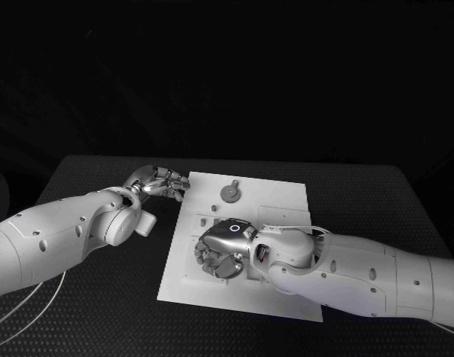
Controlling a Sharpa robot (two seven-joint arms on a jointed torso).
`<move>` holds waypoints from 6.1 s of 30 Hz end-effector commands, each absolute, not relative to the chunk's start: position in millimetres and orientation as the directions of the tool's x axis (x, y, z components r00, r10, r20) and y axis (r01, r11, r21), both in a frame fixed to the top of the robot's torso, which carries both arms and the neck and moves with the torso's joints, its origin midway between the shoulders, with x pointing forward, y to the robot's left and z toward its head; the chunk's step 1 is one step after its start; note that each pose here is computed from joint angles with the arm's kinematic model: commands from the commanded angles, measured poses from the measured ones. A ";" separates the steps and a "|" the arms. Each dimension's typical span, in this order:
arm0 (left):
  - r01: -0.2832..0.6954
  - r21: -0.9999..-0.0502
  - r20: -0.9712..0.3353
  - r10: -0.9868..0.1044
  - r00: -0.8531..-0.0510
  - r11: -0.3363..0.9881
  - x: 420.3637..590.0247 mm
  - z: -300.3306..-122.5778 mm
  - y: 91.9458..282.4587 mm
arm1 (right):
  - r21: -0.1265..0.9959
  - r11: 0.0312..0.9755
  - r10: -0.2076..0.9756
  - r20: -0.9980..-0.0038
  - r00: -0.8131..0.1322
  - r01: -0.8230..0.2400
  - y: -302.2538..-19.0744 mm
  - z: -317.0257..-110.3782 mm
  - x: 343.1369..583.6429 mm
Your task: Assemble the parts on the task board
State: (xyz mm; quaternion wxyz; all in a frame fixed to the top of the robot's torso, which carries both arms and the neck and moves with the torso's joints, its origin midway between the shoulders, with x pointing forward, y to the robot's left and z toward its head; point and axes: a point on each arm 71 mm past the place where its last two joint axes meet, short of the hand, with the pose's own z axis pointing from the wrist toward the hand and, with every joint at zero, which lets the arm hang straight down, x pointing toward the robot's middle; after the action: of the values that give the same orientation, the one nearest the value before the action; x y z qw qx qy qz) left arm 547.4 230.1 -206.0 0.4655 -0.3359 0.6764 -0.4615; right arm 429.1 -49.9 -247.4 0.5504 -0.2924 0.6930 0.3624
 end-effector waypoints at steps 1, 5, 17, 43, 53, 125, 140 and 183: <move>-0.020 -0.940 -0.311 -0.883 -0.352 0.339 547.4 -204.8 228.1 | 0.191 0.564 0.014 -0.975 -0.222 -0.803 -50.3 -246.6 429.1; -0.020 -0.940 -0.311 -0.883 -0.352 0.339 547.4 -204.8 228.2 | 0.251 0.570 0.107 -0.967 -0.232 -0.783 -55.0 -242.5 432.0; -0.023 -0.939 -0.313 -0.884 -0.347 0.342 547.8 -204.9 231.0 | 0.500 0.586 0.318 -0.865 -0.387 -0.637 -82.8 -230.2 439.5; -0.026 -0.941 -0.309 -0.889 -0.339 0.337 548.6 -206.0 235.5 | 0.458 0.888 0.346 -0.611 -0.712 0.039 -235.2 -238.7 435.3; -0.036 -0.941 -0.305 -0.891 -0.336 0.336 548.3 -209.8 237.8 | 0.417 0.905 0.361 -0.656 -0.663 0.081 -249.7 -239.4 432.2; -0.055 -0.941 -0.294 -0.889 -0.350 0.333 545.9 -213.4 235.2 | 0.467 0.880 0.396 -0.614 -0.683 0.089 -207.9 -274.9 432.3; -0.056 -0.941 -0.293 -0.889 -0.353 0.333 546.0 -213.5 234.7 | 0.524 0.846 0.421 -0.542 -0.728 0.099 -182.7 -267.9 433.5; -0.056 -0.941 -0.292 -0.888 -0.355 0.332 545.9 -213.5 233.8 | 0.514 0.853 0.391 -0.515 -0.762 0.090 -158.6 -290.5 434.4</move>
State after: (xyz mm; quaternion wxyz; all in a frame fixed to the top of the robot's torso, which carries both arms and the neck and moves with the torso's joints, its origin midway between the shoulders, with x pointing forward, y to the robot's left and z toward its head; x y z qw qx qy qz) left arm 546.2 236.3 -214.1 0.4553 -0.3488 0.6808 -0.4556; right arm 435.5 -158.9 -288.6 0.3217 0.1355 0.9075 0.2334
